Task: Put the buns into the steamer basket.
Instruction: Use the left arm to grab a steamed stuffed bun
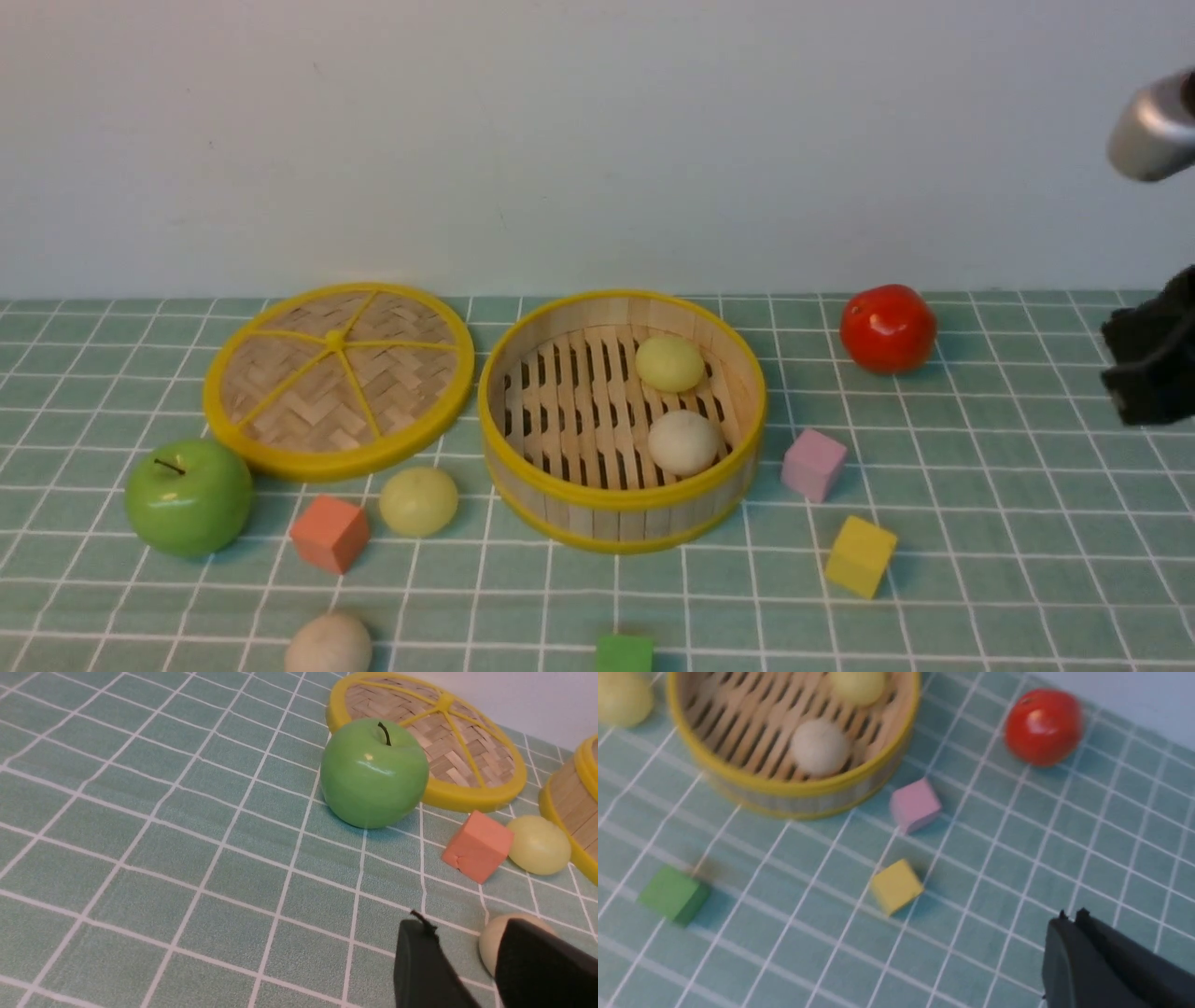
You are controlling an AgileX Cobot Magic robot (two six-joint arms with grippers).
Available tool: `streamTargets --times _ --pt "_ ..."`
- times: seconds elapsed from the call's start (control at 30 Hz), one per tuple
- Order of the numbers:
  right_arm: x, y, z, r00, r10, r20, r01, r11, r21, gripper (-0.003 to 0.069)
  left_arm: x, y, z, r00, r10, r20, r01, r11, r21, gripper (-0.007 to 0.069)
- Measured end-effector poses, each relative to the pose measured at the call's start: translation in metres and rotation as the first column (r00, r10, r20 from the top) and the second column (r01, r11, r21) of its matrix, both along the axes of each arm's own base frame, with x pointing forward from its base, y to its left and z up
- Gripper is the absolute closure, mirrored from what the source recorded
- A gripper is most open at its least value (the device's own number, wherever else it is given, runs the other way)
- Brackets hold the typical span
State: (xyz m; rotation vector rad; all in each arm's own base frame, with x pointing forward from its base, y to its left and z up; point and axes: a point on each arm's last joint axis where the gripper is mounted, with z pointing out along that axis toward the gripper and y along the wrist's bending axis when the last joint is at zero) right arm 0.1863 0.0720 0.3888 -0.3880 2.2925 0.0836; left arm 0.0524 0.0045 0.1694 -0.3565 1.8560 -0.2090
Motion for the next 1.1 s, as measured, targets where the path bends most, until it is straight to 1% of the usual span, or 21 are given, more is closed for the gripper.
streamTargets --times 0.03,0.07,0.1,0.17,0.2,0.3,0.47,0.57,0.6,0.63,0.67,0.7,0.77,0.83,1.1 --pt "0.002 -0.010 0.000 0.998 -0.058 0.005 0.058 0.998 0.027 0.0669 0.000 0.000 0.000 1.000 0.000 0.000 0.000 1.000 0.000 0.0387" --pt "0.002 -0.011 -0.002 0.998 -0.067 0.000 0.067 0.997 0.035 0.0669 0.000 0.000 0.000 1.000 0.000 0.000 0.000 1.000 0.000 0.0387" --pt "0.000 -0.024 -0.006 0.991 -0.133 -0.002 0.133 0.988 0.075 0.0669 0.000 0.000 0.000 1.000 0.000 0.000 0.000 1.000 0.000 0.0387" --pt "-0.004 -0.036 -0.013 0.981 -0.194 -0.008 0.193 0.974 0.120 0.0667 0.000 0.000 0.000 1.000 0.000 0.000 0.000 1.000 0.000 0.0387" --pt "-0.012 -0.046 -0.024 0.969 -0.247 -0.010 0.245 0.956 0.160 0.0666 0.000 0.000 0.000 1.000 0.000 0.000 0.000 1.000 0.000 0.0387" --pt "-0.033 -0.060 -0.048 0.948 -0.314 0.042 0.301 0.933 0.196 0.0664 0.000 0.000 0.000 1.000 0.000 0.000 0.000 1.000 0.000 0.0387" --pt "-0.084 -0.069 -0.105 0.925 -0.291 0.244 0.261 0.954 0.149 0.0659 0.000 0.000 0.000 1.000 0.000 0.000 0.000 1.000 0.000 0.0387" --pt "-0.109 -0.072 -0.135 0.892 -0.289 0.348 0.249 0.956 0.155 0.0659 0.000 0.000 0.000 1.000 0.000 0.000 0.000 1.000 0.000 0.0387" --pt "-0.117 -0.073 -0.145 0.869 -0.292 0.399 0.245 0.955 0.165 0.0657 0.000 0.000 0.000 1.000 0.000 0.000 0.000 1.000 0.000 0.0387" --pt "-0.118 -0.073 -0.152 0.871 -0.294 0.395 0.249 0.955 0.162 0.0657 0.000 0.000 0.000 1.000 0.000 0.000 0.000 1.000 0.000 0.0387" --pt "-0.125 -0.074 -0.169 0.854 -0.303 0.422 0.254 0.952 0.169 0.0655 0.000 0.000 0.000 1.000 0.000 0.000 0.000 1.000 0.000 0.0387" --pt "-0.128 -0.074 -0.179 0.847 -0.308 0.434 0.259 0.951 0.171 0.0654 0.000 0.000 0.000 1.000 0.000 0.000 0.000 1.000 0.000 0.0387" --pt "-0.132 -0.076 -0.207 0.843 -0.327 0.427 0.282 0.945 0.168 0.0652 0.000 0.000 0.000 1.000 0.000 0.000 0.000 1.000 0.000 0.0387" --pt "-0.134 -0.076 -0.215 0.850 -0.336 0.407 0.298 0.942 0.156 0.0650 0.000 0.000 0.000 1.000 0.000 0.000 0.000 1.000 0.000 0.0387" --pt "-0.134 -0.077 -0.214 0.846 -0.337 0.413 0.300 0.942 0.153 0.0645 0.000 0.000 0.000 1.000 0.000 0.001 0.000 1.000 0.000 0.0387"
